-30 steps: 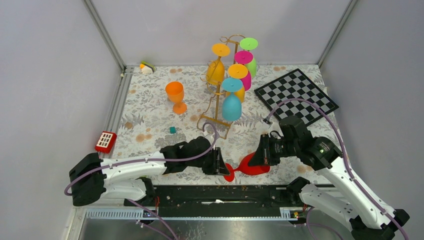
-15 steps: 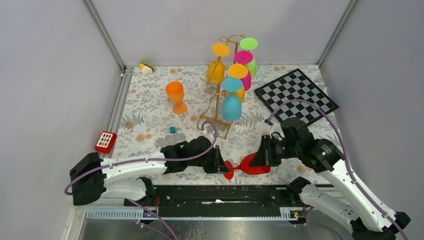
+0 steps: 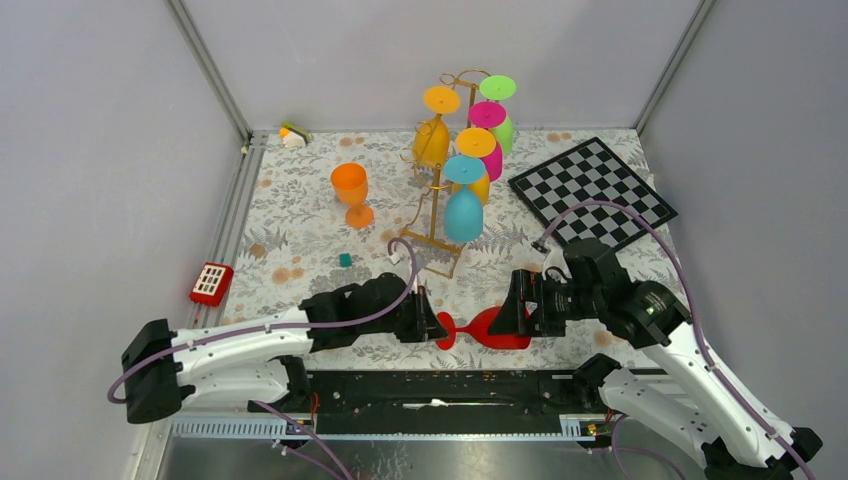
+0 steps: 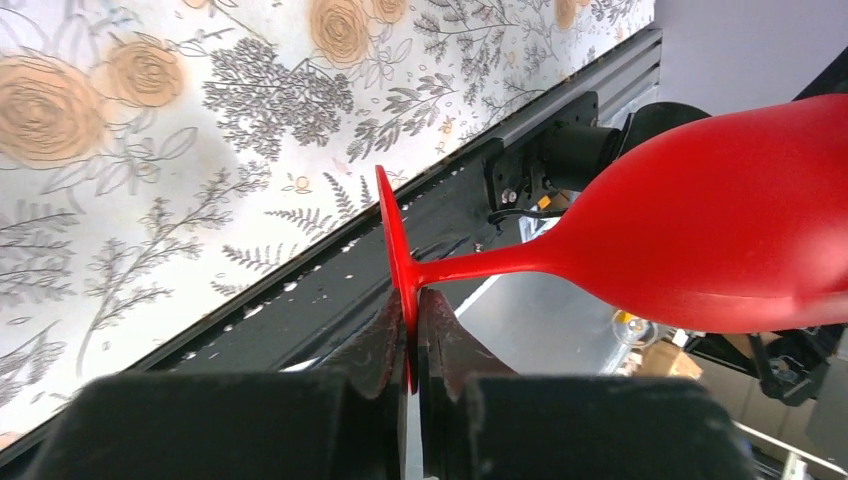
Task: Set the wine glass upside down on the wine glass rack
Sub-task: Turn the wine glass upside down at the wine rack.
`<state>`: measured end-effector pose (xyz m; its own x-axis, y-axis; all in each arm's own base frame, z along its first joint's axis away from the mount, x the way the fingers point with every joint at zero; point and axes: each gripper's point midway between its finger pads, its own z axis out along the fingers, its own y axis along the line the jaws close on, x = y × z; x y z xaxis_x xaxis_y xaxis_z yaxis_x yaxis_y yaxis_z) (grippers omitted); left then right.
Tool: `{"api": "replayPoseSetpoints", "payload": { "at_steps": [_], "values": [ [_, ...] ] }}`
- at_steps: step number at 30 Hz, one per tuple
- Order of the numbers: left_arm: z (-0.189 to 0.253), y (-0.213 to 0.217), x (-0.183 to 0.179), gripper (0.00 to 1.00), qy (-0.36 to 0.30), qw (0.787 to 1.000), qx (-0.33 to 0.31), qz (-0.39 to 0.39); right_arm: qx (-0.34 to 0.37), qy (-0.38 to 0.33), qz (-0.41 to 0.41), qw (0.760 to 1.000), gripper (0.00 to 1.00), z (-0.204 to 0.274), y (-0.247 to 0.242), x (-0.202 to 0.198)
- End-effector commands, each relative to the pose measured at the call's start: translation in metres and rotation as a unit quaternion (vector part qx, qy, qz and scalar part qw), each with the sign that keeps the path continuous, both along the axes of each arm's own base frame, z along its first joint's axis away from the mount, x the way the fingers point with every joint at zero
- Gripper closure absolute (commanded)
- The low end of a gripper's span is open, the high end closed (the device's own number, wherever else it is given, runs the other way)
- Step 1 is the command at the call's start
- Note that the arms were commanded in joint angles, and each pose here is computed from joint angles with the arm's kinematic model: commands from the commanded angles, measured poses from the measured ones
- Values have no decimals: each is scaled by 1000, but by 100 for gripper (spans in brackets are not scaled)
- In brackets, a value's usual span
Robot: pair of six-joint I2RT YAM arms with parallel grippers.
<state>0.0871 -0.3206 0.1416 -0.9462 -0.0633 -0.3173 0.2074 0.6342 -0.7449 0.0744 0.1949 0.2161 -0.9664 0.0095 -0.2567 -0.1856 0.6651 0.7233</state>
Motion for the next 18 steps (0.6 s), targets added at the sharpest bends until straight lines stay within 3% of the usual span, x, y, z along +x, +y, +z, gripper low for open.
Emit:
{"api": "replayPoseSetpoints", "payload": {
  "at_steps": [1, 11, 18],
  "values": [
    [29, 11, 14, 100, -70, 997, -11, 19, -28, -32, -3, 999, 0, 2, -11, 2],
    [59, 69, 38, 100, -198, 978, 29, 67, -79, -81, -56, 992, 0, -4, -38, 14],
    [100, 110, 59, 100, -321, 940, 76, 85, -89, -98, -68, 989, 0, -12, -47, 14]
  ]
}}
